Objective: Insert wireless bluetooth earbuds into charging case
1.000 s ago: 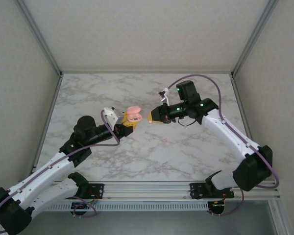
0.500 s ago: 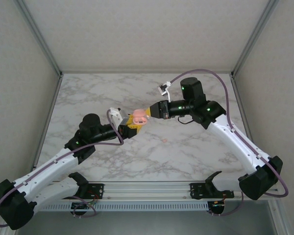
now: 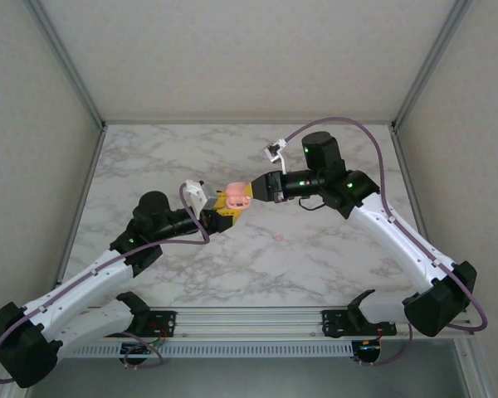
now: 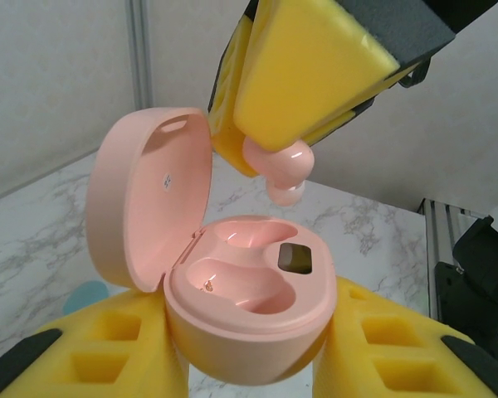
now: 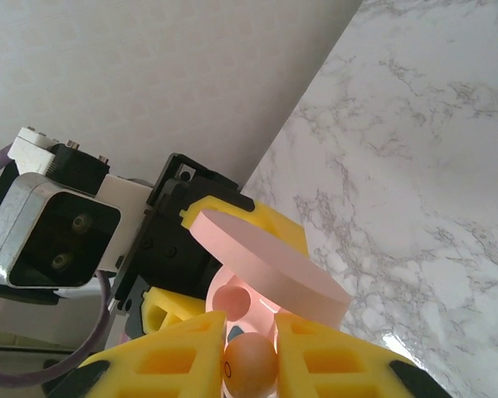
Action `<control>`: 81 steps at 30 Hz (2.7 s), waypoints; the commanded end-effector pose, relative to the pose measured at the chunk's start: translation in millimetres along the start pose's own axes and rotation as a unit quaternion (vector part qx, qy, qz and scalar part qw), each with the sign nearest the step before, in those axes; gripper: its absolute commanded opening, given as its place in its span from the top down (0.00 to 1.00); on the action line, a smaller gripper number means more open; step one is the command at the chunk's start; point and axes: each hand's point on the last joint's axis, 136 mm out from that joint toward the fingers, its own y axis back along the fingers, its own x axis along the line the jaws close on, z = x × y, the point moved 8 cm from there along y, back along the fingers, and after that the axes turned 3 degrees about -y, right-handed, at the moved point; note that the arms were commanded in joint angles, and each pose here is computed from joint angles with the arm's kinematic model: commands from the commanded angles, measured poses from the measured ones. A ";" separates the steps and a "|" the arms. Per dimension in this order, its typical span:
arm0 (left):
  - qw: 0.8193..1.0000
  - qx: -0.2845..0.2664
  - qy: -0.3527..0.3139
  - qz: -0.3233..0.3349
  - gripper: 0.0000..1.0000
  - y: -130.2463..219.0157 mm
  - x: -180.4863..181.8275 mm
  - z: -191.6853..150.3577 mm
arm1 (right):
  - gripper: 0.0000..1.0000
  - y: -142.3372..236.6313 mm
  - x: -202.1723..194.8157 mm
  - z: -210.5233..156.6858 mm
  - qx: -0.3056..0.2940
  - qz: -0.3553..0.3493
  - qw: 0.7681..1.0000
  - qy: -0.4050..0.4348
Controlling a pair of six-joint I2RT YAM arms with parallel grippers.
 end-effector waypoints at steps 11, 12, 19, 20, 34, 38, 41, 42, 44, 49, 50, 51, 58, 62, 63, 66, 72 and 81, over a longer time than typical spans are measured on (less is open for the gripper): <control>0.999 -0.037 -0.010 -0.003 0.71 -1.8 -2.7 22.8 | 0.79 -5.7 4.7 4.7 -0.012 0.003 1.000 0.022; 0.999 -0.037 -0.009 0.001 0.71 -1.8 -1.9 22.8 | 0.79 -5.4 3.5 4.6 -0.015 -0.003 1.000 0.021; 0.999 -0.038 -0.007 0.009 0.71 -1.4 -1.0 22.5 | 0.79 -3.3 2.9 4.5 -0.027 -0.011 0.999 0.027; 0.999 -0.039 -0.008 0.009 0.71 -1.2 -1.2 23.0 | 0.79 -4.1 2.5 4.3 -0.026 -0.010 0.999 0.026; 0.999 -0.039 -0.011 0.016 0.71 -0.9 -0.7 23.1 | 0.80 10.2 11.7 2.3 -0.071 -0.020 0.996 0.047; 0.999 -0.041 -0.012 0.013 0.71 -1.6 -1.2 23.8 | 0.79 6.4 11.9 2.7 -0.063 -0.007 0.997 0.040; 0.999 -0.042 -0.012 0.010 0.71 -1.6 -1.8 25.0 | 0.79 1.8 10.0 3.5 -0.059 -0.001 0.998 0.035; 0.999 -0.042 -0.012 0.009 0.71 -1.7 -2.2 25.2 | 0.79 0.5 9.5 3.5 -0.057 0.000 0.998 0.034; 0.999 -0.044 -0.013 0.011 0.70 -1.3 -2.1 25.8 | 0.79 -1.6 8.4 3.5 -0.055 0.000 0.998 0.032; 0.999 -0.047 -0.015 0.018 0.71 -0.7 -1.2 27.3 | 0.79 -5.4 6.6 0.8 -0.045 0.002 0.999 0.029; 0.999 -0.048 -0.015 0.020 0.70 -0.7 -0.7 27.4 | 0.79 -5.9 5.4 0.1 -0.044 0.001 0.999 0.027; 0.999 -0.048 -0.015 0.021 0.70 -0.7 -0.6 27.1 | 0.79 -6.1 4.5 -0.4 -0.045 0.000 0.999 0.026; 0.998 -0.054 -0.017 0.022 0.70 -0.6 -0.8 28.7 | 0.79 -8.2 1.2 -3.3 -0.041 -0.003 0.999 0.020; 0.998 -0.057 -0.019 0.026 0.70 -0.4 -0.2 29.7 | 0.79 -12.7 0.4 -5.6 -0.029 0.000 0.999 0.019; 0.998 -0.058 -0.019 0.026 0.70 -0.4 -0.2 30.5 | 0.79 -13.4 0.1 -6.0 -0.029 -0.001 0.999 0.019; 0.998 -0.059 -0.020 0.024 0.70 -0.4 -0.7 30.9 | 0.78 -14.4 -1.5 -6.5 -0.027 -0.005 0.999 0.018; 0.998 -0.061 -0.022 0.020 0.70 -0.2 -1.7 32.1 | 0.77 -15.7 -5.0 -5.4 -0.033 -0.022 0.999 0.016; 0.998 -0.059 -0.023 0.020 0.70 -0.7 -1.8 32.7 | 0.78 -14.0 -2.4 -2.6 -0.040 -0.029 0.999 0.015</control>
